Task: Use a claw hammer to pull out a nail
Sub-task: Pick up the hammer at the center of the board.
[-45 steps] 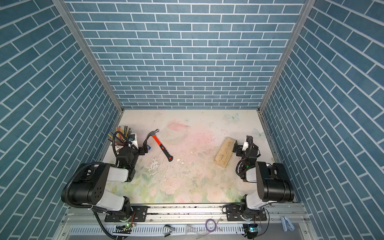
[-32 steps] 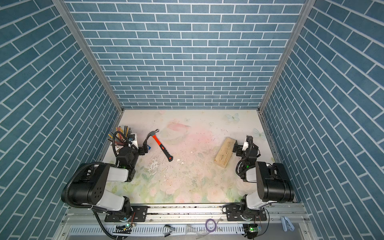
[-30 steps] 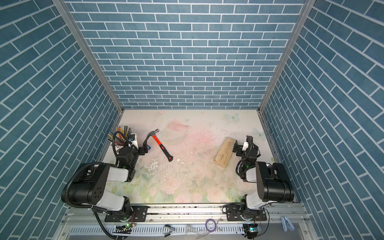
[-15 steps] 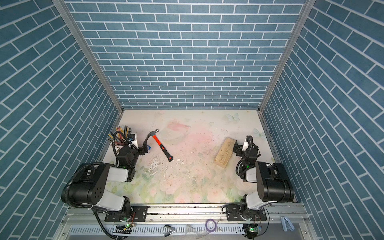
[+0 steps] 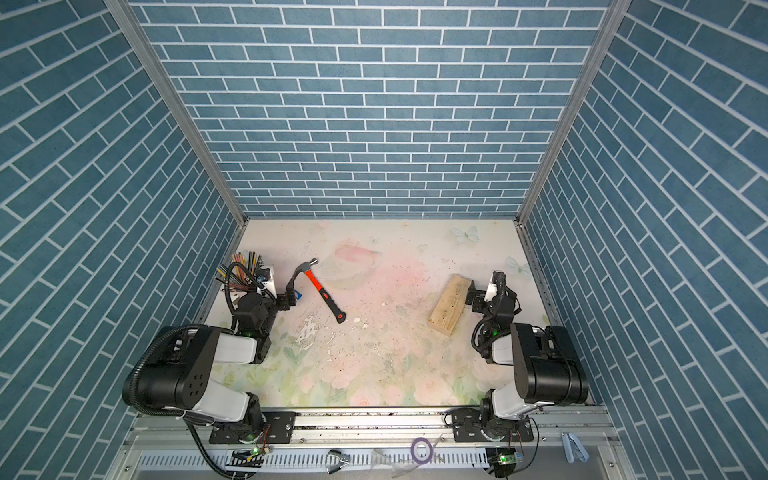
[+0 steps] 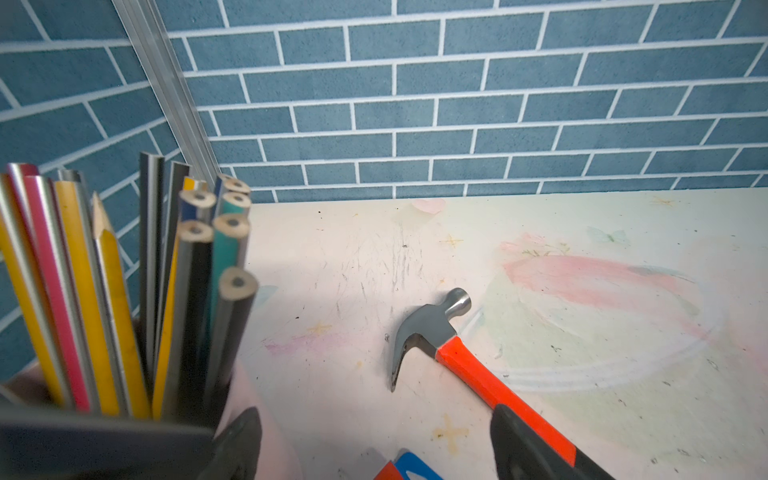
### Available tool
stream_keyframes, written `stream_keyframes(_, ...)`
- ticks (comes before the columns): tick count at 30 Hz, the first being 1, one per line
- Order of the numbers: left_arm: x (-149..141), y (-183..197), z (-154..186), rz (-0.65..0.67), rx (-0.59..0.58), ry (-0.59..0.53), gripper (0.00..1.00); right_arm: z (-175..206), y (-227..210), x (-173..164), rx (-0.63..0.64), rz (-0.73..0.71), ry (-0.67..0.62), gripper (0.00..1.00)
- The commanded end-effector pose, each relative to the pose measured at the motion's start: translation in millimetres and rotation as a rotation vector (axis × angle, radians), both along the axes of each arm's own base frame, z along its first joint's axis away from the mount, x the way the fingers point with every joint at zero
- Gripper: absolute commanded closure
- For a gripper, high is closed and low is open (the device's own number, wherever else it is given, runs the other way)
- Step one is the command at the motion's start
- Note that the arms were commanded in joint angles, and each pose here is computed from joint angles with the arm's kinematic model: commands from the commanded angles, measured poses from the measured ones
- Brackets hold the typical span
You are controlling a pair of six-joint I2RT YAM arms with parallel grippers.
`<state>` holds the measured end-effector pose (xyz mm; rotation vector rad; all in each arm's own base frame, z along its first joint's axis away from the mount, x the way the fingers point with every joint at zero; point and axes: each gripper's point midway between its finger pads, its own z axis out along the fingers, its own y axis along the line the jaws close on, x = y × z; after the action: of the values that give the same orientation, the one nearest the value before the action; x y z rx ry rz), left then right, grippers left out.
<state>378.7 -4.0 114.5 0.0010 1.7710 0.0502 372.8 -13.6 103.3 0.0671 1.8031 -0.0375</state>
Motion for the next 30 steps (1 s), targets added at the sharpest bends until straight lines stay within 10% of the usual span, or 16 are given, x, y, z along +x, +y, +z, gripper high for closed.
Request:
stream_keyframes(1, 4.7, -0.4, 7.0, 0.0, 0.014, -0.021, 0.13, 13.1, 0.5, 5.5, -0.029, 0.013, -0.041, 0.01)
stream_keyframes(12, 4.4, -0.2, 7.7, 0.001, 0.013, -0.024, 0.13, 82.9, 7.9, 8.4, -0.006, 0.054, -0.051, 0.01)
stream_keyframes(20, 11.0, -29.3, 57.3, 0.001, 0.1, -0.016, 0.13, 132.4, 28.9, 12.2, 0.333, 0.098, 0.0, 0.01)
stream_keyframes(25, 1.6, -79.5, 118.6, -0.088, -0.019, -0.099, 0.13, 130.1, 64.5, 12.1, 0.567, 0.193, 0.083, 0.01)
stream_keyframes(30, -5.0, -116.0, 136.2, -0.161, -0.374, -0.018, 0.13, 124.0, 128.8, 1.0, 0.71, 0.329, 0.169, 0.01)
